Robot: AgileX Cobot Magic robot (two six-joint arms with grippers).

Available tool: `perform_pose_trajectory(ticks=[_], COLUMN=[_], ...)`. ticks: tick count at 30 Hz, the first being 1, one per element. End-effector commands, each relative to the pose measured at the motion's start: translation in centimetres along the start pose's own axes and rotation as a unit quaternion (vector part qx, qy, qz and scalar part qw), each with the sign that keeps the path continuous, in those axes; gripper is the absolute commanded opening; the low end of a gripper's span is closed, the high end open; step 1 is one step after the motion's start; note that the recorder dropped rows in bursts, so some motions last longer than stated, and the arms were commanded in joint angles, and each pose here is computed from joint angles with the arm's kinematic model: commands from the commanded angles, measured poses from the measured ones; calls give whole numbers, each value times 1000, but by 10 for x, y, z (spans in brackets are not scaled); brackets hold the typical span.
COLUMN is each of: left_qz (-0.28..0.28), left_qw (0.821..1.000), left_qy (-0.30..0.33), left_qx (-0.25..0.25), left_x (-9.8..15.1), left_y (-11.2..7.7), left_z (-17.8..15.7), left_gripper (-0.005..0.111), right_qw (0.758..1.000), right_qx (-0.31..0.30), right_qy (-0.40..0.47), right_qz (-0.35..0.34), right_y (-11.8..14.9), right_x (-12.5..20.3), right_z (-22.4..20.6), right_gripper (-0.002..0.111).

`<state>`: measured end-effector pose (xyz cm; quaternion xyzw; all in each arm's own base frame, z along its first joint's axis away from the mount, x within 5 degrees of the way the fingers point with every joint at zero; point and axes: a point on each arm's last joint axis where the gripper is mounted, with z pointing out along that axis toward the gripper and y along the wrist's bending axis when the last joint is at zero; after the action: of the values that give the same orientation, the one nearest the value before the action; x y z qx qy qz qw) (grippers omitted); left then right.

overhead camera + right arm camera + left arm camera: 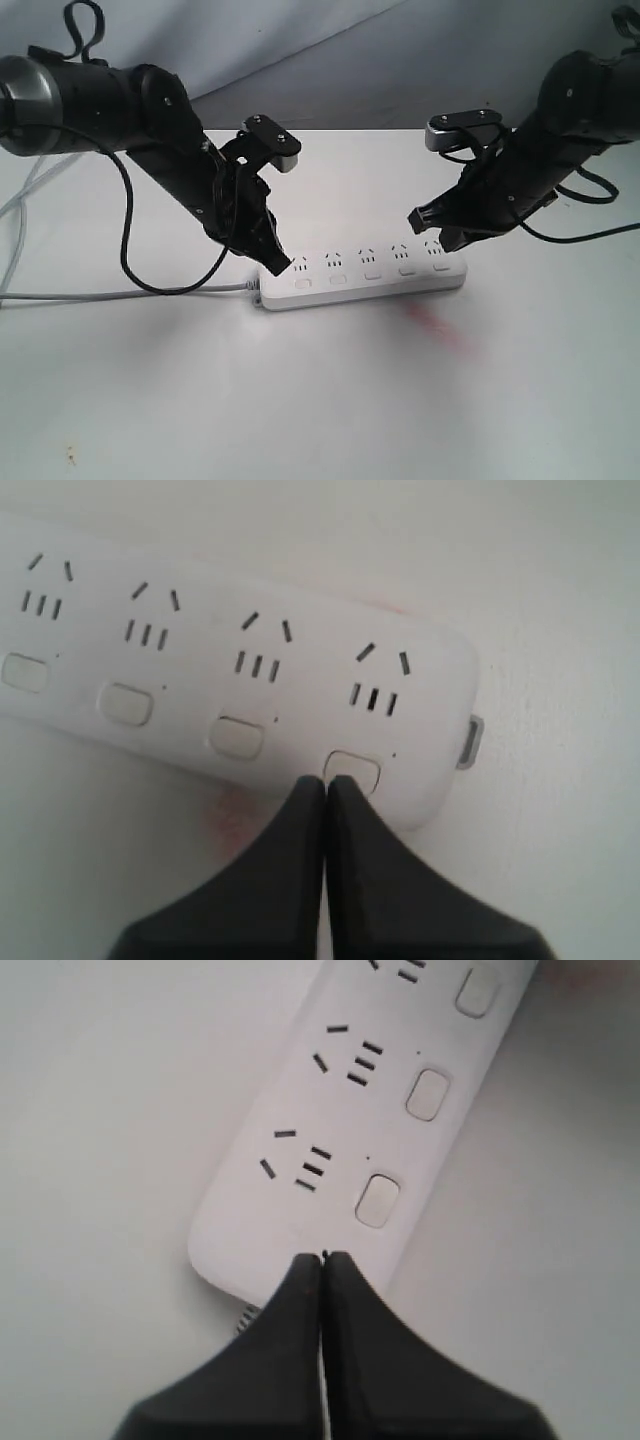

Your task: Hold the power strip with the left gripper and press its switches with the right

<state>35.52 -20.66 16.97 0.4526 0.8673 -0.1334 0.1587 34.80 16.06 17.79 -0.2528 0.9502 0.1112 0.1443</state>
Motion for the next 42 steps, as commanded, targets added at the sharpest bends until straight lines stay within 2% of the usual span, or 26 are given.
perform_pose_trajectory(ticks=[1, 11, 18, 25, 32, 42], left_qz=[30, 116, 120, 115, 115, 115], left_qw=[999, 990, 984, 985, 985, 985], left_qy=[7, 15, 53, 57, 62, 63], left_qx=[-24, -76, -117, -114, -111, -111], left_x=[-4, -12, -4, -3, -2, -2], left_y=[-1, -14, -6, -6, -6, -6], left_z=[10, 37, 47, 48, 48, 48], left_gripper=[0, 0, 0, 0, 0, 0], right_qw=[1000, 1000, 1000, 999, 998, 998], right_qx=[-11, -18, -18, -23, -34, -18], right_qy=[10, 16, 15, 22, 48, 56], right_qz=[8, 15, 15, 16, 30, 22], right_y=[-8, -8, -8, -7, -8, -12], right_x=[-14, -16, -16, -15, -10, -9], right_z=[2, 8, 8, 9, 29, 34], right_gripper=[0, 0, 0, 0, 0, 0])
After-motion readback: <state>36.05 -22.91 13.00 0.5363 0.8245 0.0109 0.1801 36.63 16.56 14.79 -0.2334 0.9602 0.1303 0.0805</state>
